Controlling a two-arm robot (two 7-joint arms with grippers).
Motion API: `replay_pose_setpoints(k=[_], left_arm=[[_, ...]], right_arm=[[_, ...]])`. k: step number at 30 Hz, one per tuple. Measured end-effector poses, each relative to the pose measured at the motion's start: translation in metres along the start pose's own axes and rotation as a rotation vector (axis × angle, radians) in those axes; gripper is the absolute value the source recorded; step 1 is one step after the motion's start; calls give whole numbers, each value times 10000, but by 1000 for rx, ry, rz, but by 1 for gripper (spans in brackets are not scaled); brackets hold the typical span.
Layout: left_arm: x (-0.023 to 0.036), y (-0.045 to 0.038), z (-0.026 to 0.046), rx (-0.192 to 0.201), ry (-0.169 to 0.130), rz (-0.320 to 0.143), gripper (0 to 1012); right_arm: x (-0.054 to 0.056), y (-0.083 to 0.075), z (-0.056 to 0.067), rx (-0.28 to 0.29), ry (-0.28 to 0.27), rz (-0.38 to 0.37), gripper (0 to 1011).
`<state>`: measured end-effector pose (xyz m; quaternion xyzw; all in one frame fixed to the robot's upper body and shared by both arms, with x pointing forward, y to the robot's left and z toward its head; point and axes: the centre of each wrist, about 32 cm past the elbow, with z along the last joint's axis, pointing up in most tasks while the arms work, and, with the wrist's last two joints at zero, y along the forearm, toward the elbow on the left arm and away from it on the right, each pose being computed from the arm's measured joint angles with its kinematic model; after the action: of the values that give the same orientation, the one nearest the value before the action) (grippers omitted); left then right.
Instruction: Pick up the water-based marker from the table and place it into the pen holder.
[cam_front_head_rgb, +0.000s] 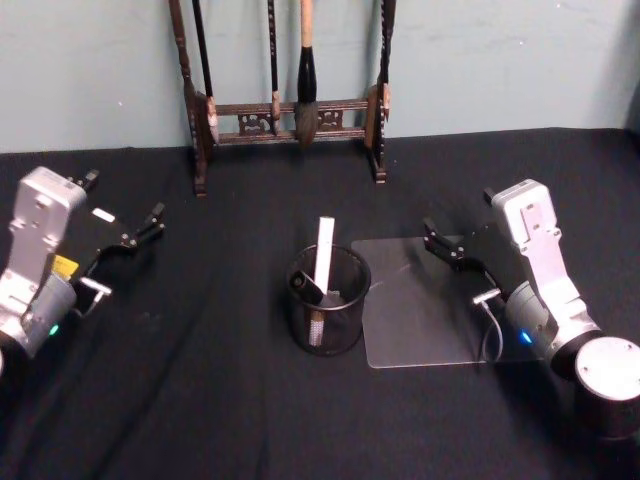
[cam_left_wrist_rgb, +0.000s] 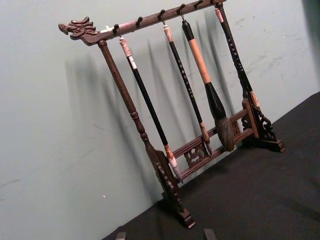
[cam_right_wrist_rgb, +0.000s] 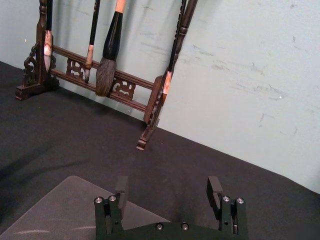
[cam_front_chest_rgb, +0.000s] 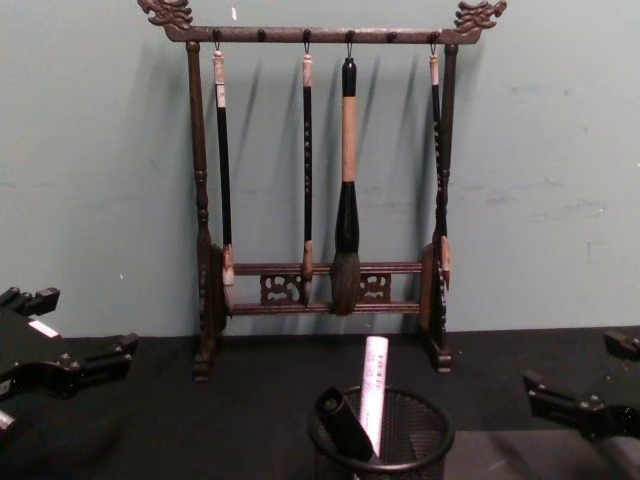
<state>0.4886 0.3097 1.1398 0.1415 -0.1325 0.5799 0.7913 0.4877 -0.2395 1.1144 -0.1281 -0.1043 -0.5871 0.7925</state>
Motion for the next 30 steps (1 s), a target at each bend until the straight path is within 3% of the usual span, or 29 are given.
replay_pose_setpoints(k=[30], left_arm=[[0,0,0,0,0,0,1001]], right_arm=[[0,0,0,0,0,0,1002]])
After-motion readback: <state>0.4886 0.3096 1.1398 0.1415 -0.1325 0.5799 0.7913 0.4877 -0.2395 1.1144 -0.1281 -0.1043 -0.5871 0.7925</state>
